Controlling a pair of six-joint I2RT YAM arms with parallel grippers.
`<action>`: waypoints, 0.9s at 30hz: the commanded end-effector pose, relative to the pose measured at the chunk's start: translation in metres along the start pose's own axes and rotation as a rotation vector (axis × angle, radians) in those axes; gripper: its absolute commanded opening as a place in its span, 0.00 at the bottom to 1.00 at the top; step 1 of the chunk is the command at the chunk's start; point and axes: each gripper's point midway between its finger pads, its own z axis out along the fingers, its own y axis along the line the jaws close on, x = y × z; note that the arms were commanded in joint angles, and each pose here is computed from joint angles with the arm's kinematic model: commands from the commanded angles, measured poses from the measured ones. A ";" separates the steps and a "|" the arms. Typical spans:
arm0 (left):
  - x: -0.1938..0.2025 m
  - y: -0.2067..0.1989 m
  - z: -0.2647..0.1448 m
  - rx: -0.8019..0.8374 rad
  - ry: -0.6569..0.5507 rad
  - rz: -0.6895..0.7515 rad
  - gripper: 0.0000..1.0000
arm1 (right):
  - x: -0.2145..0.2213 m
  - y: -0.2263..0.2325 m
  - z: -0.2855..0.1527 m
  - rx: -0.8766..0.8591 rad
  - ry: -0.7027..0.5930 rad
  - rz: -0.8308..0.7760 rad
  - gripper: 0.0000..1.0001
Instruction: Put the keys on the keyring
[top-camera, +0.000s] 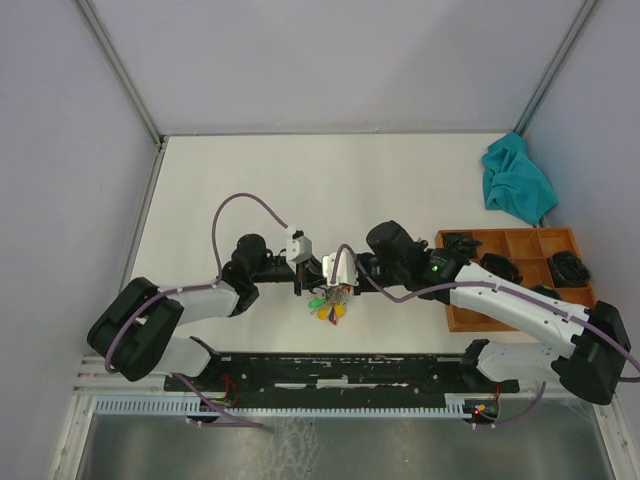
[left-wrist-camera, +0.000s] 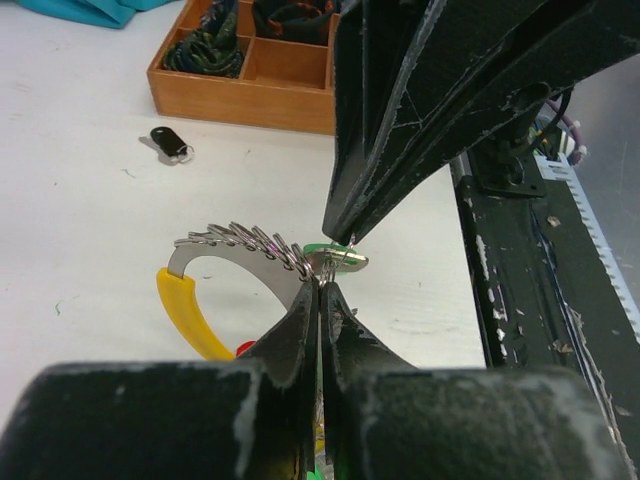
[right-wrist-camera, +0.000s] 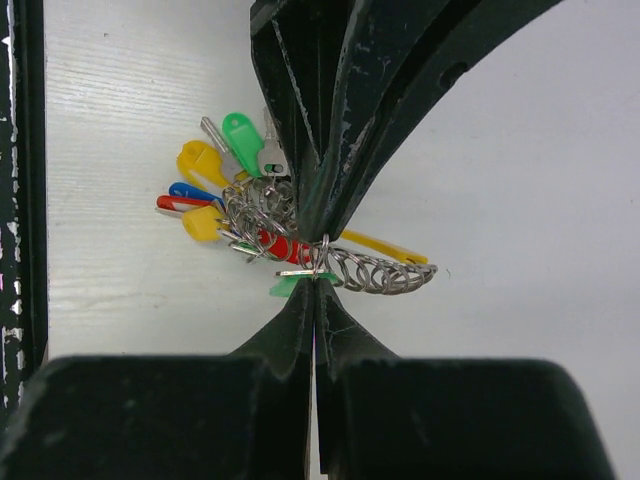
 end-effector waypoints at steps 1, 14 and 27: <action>-0.030 0.018 -0.009 -0.137 -0.117 0.030 0.03 | 0.000 -0.002 -0.006 0.046 -0.023 0.037 0.01; -0.054 0.023 -0.017 -0.225 -0.247 0.022 0.03 | -0.004 0.007 0.019 0.001 -0.086 0.079 0.01; -0.033 0.027 -0.019 -0.260 -0.217 -0.010 0.17 | -0.013 -0.016 0.009 0.051 -0.037 -0.005 0.01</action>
